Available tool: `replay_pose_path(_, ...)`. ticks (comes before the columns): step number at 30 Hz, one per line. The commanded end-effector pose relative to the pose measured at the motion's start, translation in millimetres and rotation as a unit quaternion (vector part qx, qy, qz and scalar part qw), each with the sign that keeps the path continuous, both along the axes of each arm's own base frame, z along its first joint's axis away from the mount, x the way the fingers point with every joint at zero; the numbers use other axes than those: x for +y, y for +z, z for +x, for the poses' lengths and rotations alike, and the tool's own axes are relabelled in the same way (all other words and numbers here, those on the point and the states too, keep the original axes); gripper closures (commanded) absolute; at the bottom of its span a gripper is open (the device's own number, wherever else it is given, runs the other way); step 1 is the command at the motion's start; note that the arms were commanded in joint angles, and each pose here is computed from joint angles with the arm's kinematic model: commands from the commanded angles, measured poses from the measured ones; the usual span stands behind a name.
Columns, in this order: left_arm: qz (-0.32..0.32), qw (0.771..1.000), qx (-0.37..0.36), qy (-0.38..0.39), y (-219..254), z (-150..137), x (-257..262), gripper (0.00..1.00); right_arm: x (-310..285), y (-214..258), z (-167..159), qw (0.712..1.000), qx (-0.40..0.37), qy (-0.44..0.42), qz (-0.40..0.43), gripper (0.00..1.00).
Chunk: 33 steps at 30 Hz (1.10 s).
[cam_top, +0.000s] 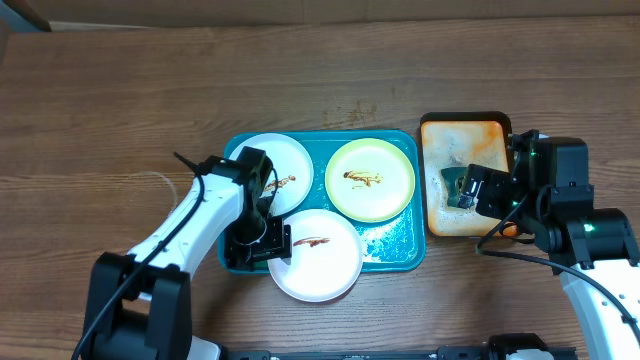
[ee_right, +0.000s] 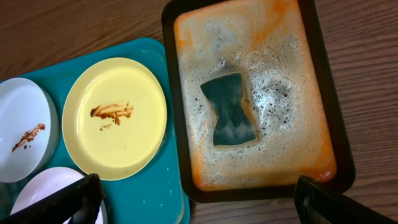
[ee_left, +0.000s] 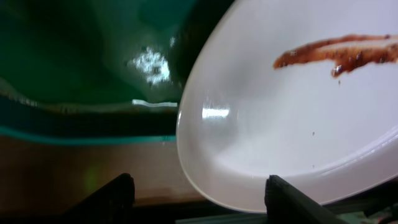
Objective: Clean dirty plates on tray and stack at the side
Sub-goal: 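Move left gripper to the front white plate and grip its rim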
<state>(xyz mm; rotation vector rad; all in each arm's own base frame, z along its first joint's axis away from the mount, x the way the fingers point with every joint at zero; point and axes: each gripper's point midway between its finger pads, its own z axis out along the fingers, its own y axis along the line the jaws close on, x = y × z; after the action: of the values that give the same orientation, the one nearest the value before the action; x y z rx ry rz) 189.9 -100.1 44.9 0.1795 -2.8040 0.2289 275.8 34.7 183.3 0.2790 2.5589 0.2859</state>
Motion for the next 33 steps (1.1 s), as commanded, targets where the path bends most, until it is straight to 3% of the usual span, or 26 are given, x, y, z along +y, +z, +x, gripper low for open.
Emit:
replay_pose_path(1, 0.011, 1.0, 0.003, -0.006, -12.2, 4.2, -4.6, 0.37, -2.4, 12.5, 5.1, 1.0, -0.019, -0.003, -0.004, 0.0)
replay_pose_path(10, 0.034, 0.999, 0.02, -0.014, -27.2, 3.5, 0.5, 0.44, -2.4, 12.5, 5.1, 1.0, -0.019, -0.003, -0.004, 0.0)
replay_pose_path(13, 0.035, 0.999, 0.022, -0.016, -29.8, 3.6, -0.1, 0.63, -2.4, 12.5, 5.1, 1.0, -0.019, -0.003, -0.004, 0.0)
replay_pose_path(17, 0.033, 0.999, 0.013, -0.015, -31.5, 7.9, -1.3, 0.73, -2.4, 12.5, 5.1, 1.0, -0.019, -0.003, -0.004, 0.0)
replay_pose_path(22, 0.035, 0.999, -0.002, -0.019, -33.5, 14.5, -0.6, 0.96, -2.4, 12.5, 5.1, 1.0, -0.019, -0.003, -0.004, 0.0)
replay_pose_path(33, 0.079, 0.995, -0.048, -0.03, -28.6, 39.4, 11.9, 0.96, -2.1, 15.4, 9.1, 1.0, -0.029, -0.003, -0.004, 0.01)
